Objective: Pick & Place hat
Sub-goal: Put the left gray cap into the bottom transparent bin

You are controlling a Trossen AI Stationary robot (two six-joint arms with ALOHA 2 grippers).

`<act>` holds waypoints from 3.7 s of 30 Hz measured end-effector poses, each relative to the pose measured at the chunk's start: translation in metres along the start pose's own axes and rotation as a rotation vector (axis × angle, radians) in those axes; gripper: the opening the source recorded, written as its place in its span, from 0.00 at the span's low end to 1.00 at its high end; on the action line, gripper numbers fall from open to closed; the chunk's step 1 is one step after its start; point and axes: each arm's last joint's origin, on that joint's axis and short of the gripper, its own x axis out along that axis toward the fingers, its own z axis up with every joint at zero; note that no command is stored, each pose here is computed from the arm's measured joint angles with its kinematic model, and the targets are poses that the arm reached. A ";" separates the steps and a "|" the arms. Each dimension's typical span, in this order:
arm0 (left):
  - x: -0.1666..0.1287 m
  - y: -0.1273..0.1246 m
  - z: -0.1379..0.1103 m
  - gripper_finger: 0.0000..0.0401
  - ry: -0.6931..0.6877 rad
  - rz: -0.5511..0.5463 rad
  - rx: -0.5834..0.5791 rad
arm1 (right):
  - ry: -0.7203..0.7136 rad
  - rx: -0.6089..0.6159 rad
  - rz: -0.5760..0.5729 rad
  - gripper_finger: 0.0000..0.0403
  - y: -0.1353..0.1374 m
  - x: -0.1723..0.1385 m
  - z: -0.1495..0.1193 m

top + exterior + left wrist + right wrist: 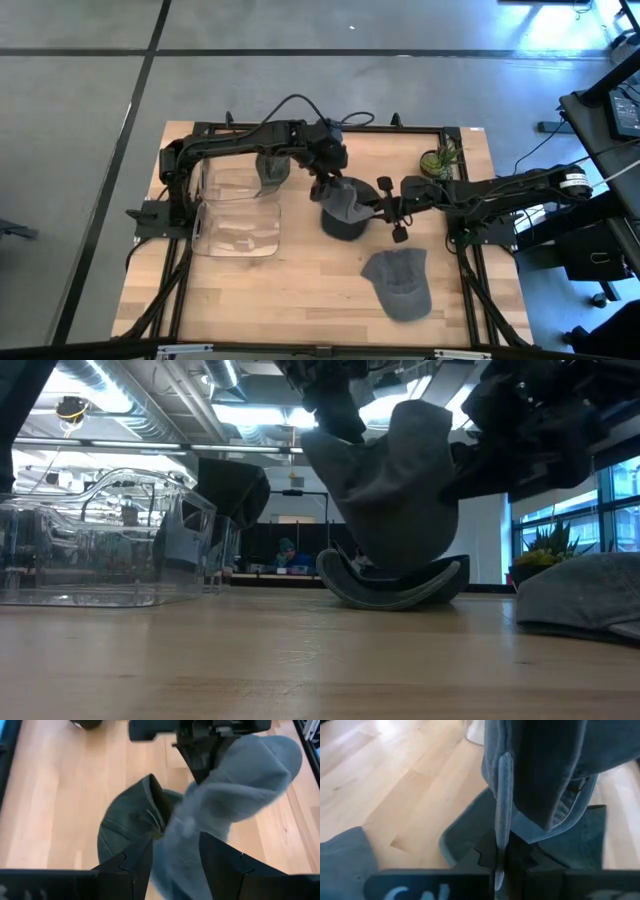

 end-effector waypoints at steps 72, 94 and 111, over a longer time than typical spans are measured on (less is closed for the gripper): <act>-0.149 -0.100 -0.005 0.01 -0.282 0.503 -0.765 | 0.040 0.225 -0.598 0.52 -0.018 -0.029 0.008; -0.141 -0.207 -0.059 0.01 -0.285 0.577 -1.079 | 0.129 0.305 -0.530 0.52 -0.013 -0.027 -0.005; -0.164 -0.197 -0.084 0.01 -0.253 0.540 -1.092 | 0.100 0.302 -0.484 0.52 -0.012 -0.026 -0.003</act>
